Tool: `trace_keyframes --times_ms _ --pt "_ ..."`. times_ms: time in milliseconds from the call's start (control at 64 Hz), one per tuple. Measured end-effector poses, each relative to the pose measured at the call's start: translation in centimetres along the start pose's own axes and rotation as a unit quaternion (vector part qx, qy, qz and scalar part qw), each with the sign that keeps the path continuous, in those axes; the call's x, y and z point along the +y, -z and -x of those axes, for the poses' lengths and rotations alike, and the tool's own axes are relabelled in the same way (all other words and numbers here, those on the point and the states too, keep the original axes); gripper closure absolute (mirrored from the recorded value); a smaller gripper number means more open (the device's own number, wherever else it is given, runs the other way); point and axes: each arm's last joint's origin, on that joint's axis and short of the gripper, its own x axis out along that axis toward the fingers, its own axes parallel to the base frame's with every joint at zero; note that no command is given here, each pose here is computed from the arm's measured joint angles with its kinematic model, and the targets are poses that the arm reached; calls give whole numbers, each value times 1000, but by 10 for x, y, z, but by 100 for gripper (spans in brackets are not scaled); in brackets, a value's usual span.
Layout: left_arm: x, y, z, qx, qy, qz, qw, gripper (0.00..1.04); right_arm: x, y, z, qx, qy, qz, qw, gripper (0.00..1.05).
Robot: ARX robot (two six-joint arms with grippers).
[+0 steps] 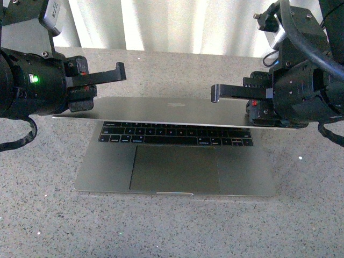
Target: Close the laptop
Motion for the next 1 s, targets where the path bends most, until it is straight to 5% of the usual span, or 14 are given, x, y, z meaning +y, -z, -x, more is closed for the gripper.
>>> trace_keyframes --times_ms 1000 --pt "0 22 0 19 1 22 1000 101 -3 22 -6 19 2 -3 1000 104"
